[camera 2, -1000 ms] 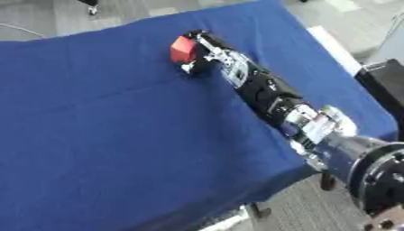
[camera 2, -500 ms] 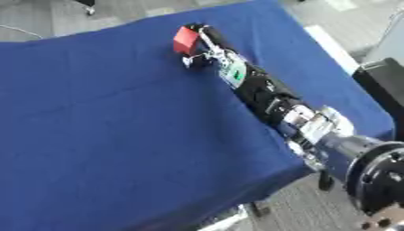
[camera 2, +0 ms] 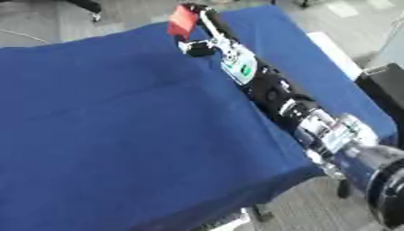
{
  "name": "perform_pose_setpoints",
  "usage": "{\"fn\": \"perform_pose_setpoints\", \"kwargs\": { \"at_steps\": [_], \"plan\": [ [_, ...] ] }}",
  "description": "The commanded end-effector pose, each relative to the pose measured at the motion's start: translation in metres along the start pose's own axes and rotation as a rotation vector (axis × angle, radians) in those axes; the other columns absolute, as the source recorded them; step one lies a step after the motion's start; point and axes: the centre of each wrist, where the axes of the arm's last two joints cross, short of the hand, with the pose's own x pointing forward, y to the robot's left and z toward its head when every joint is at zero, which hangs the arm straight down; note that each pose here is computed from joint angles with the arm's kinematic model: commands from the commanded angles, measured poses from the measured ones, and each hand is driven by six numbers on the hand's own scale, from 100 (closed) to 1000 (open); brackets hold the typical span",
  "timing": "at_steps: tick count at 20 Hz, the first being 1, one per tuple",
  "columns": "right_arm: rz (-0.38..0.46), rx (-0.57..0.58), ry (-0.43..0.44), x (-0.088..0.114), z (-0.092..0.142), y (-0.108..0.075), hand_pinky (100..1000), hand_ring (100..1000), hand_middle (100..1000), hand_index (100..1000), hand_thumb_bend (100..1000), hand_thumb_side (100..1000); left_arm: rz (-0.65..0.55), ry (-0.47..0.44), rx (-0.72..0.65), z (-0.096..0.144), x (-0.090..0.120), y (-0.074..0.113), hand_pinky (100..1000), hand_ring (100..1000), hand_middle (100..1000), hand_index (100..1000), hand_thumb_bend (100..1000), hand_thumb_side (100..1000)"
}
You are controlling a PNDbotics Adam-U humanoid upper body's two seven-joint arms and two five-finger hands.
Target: Pick up the objects with one hand, pass them to the other hand, and then place them into the box on the other side of the table.
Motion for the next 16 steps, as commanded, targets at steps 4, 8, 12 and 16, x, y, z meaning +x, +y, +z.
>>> {"fn": "perform_pose_setpoints", "kwargs": {
  "at_steps": [4, 8, 12, 16],
  "plan": [
    [-0.143, 0.018, -0.344, 0.116, -0.015, -0.017, 779, 848, 599, 500, 100, 132, -0.041, 0.138, -0.014, 0.006, -0.026, -0.001, 951, 626, 618, 765, 181, 1000],
    [-0.229, 0.097, -0.511, 0.177, -0.003, -0.013, 782, 838, 597, 505, 100, 156, -0.004, 0.222, -0.062, 0.010, -0.046, -0.015, 949, 627, 620, 766, 176, 1000],
    [-0.288, 0.187, -0.587, 0.194, 0.000, 0.003, 783, 843, 599, 505, 100, 156, 0.048, 0.274, -0.154, 0.011, -0.060, -0.035, 945, 630, 624, 769, 178, 1000],
    [-0.336, 0.256, -0.608, 0.201, 0.003, 0.022, 784, 858, 606, 502, 100, 153, 0.089, 0.299, -0.265, 0.010, -0.066, -0.055, 946, 631, 625, 771, 175, 1000]
  ]
}}
